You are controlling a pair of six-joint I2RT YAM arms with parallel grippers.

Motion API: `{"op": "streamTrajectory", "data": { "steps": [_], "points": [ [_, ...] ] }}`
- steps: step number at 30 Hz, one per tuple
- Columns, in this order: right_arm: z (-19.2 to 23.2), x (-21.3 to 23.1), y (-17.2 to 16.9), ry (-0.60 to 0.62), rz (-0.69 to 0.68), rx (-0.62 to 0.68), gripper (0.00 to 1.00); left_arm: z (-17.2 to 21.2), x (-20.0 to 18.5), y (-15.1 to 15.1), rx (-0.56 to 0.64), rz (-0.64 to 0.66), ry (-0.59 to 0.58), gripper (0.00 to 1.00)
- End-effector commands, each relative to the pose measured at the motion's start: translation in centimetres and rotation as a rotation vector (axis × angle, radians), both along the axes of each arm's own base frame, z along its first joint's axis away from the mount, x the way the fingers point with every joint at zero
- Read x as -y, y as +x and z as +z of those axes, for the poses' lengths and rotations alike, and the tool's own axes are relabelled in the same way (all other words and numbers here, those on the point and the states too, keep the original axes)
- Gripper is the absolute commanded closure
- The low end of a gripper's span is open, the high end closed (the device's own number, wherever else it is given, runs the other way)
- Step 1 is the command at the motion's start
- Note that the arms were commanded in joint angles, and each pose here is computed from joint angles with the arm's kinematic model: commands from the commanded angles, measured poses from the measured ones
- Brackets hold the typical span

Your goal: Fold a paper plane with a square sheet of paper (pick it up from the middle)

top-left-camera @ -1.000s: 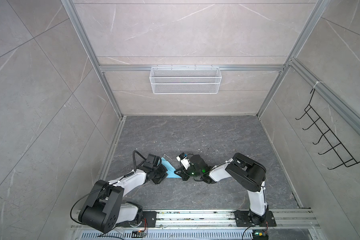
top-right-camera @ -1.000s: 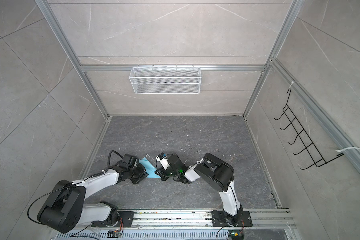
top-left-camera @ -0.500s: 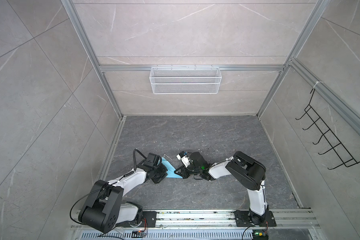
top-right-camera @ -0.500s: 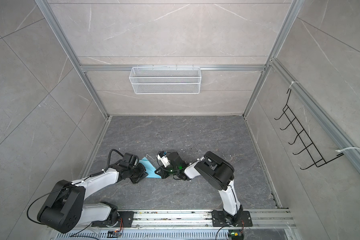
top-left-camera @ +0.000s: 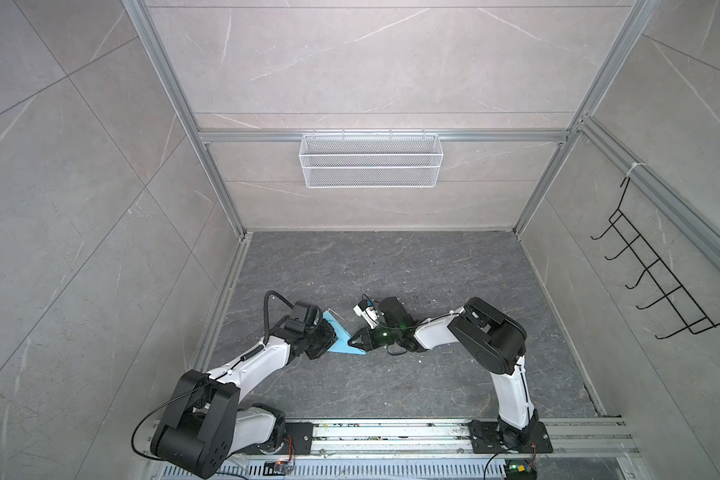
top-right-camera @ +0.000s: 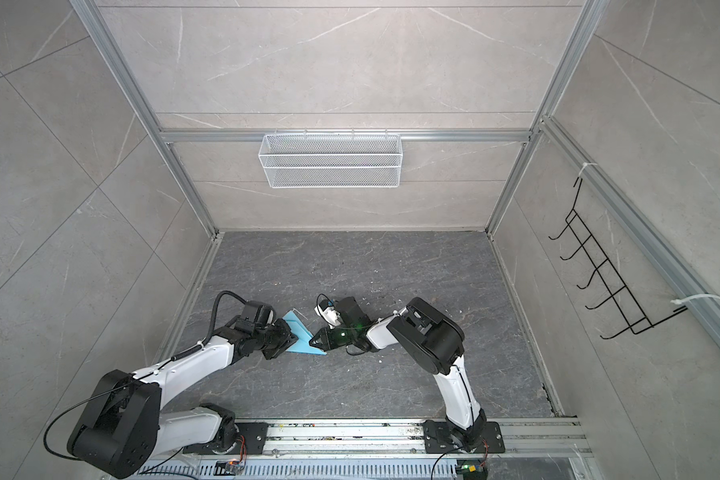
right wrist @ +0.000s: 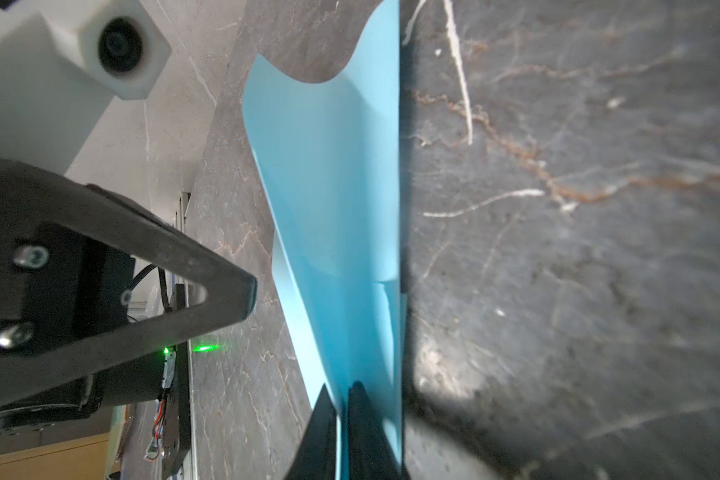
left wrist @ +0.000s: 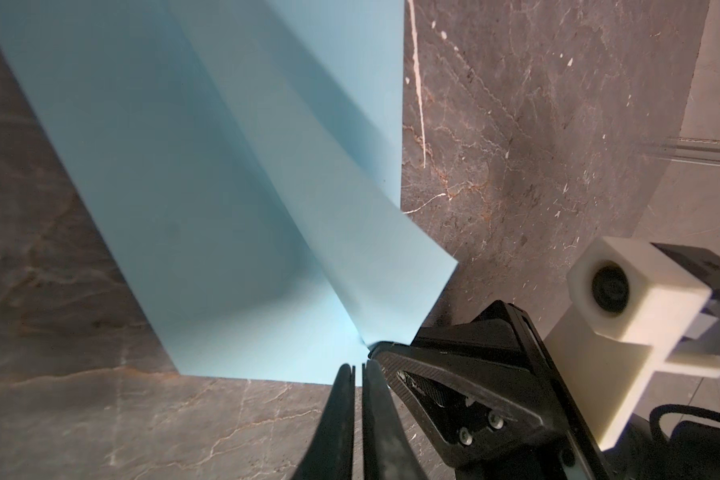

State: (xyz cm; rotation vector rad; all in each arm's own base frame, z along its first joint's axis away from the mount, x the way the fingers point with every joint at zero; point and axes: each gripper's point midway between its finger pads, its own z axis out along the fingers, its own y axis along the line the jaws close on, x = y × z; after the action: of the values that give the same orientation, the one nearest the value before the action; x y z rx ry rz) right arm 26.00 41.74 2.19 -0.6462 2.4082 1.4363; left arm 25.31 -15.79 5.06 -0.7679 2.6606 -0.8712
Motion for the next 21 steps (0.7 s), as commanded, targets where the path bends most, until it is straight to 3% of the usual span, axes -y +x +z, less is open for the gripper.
{"op": "streamTrajectory", "data": {
  "steps": [1,21],
  "points": [
    [-1.5,0.4,-0.3,-0.040,-0.012,-0.095,0.87,2.1,0.7,1.6,0.094,-0.030,-0.023,0.88],
    [-1.6,0.7,0.4,-0.051,-0.048,-0.256,0.86,0.7,1.9,3.7,0.123,-0.079,-0.037,0.89]
  ]
}}
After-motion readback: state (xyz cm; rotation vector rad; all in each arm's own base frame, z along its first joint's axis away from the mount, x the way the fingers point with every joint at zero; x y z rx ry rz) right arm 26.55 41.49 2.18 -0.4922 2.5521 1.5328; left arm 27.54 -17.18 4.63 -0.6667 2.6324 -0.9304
